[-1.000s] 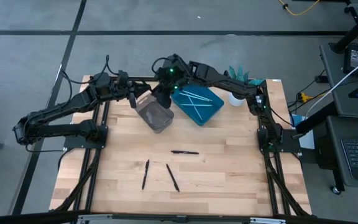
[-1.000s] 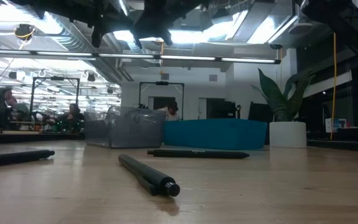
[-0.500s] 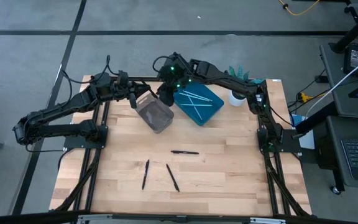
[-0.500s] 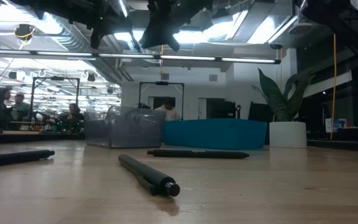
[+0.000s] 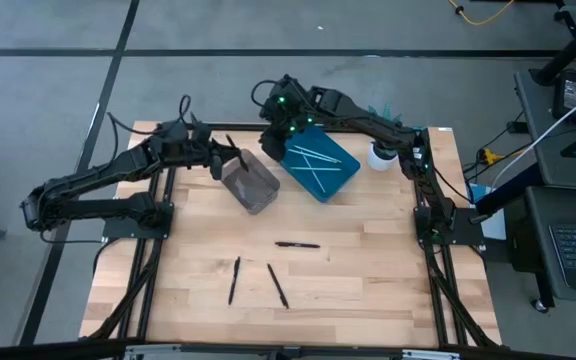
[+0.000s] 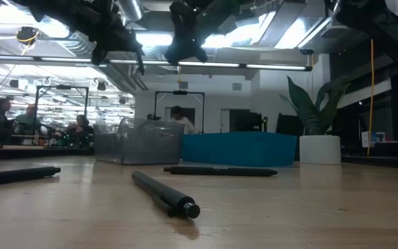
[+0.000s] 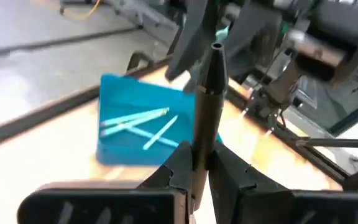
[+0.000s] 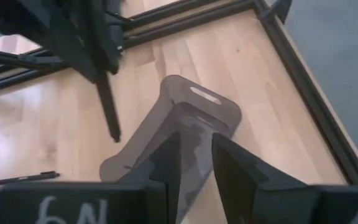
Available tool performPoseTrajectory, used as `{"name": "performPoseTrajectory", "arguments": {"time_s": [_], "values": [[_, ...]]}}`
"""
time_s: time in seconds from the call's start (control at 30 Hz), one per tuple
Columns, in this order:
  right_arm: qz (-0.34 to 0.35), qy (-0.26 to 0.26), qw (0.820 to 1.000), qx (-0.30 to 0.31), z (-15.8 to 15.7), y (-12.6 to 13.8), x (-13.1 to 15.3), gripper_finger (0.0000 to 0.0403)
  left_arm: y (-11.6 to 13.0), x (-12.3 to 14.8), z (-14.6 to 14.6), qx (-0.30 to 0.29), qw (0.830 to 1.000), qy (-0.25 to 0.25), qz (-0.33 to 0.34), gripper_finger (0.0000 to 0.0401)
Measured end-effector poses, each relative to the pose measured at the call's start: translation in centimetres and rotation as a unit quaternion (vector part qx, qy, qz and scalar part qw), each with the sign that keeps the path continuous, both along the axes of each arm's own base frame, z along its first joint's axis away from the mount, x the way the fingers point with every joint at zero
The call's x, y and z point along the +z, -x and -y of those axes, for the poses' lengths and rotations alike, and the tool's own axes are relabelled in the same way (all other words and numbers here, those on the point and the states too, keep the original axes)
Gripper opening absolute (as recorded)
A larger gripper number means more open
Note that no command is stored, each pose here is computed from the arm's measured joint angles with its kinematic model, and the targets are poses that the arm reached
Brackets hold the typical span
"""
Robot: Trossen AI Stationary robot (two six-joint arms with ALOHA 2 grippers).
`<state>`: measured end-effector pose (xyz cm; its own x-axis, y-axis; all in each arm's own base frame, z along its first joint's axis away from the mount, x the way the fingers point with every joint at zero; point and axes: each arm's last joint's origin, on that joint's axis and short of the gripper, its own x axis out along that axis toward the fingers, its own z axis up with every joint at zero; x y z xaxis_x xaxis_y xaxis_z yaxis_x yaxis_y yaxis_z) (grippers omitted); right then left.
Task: Sort pens & pencils
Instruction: Put the black pen into the black bin
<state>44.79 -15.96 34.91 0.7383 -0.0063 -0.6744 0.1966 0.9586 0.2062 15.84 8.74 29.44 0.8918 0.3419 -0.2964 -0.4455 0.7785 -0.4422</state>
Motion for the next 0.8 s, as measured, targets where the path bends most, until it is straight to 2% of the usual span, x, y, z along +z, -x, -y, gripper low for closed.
{"name": "performPoseTrajectory", "arguments": {"time_s": [0.23, 0.37, 0.6, 0.8], "values": [[-0.012, 0.004, 1.0, -0.007, 1.3, 0.7, -0.2, 0.009, -0.1, 0.1, 0.7, 0.007, 0.997, 0.072, 0.001, 0.0027], [-0.031, 0.005, 0.999, -0.008, 2.0, 1.2, -0.4, 0.009, 0.4, 1.1, 1.4, 0.032, 0.991, 0.125, -0.044, 0.0027], [-0.05, 0.008, 0.999, -0.014, 3.4, 2.2, -0.7, 0.009, 1.3, 3.4, 2.5, 0.087, 0.966, 0.224, -0.097, 0.0027], [-0.052, 0.027, 0.998, -0.01, 4.7, 2.8, -0.7, 0.009, -1.1, 3.5, 2.3, 0.099, 0.943, 0.289, -0.133, 0.0027]]}}
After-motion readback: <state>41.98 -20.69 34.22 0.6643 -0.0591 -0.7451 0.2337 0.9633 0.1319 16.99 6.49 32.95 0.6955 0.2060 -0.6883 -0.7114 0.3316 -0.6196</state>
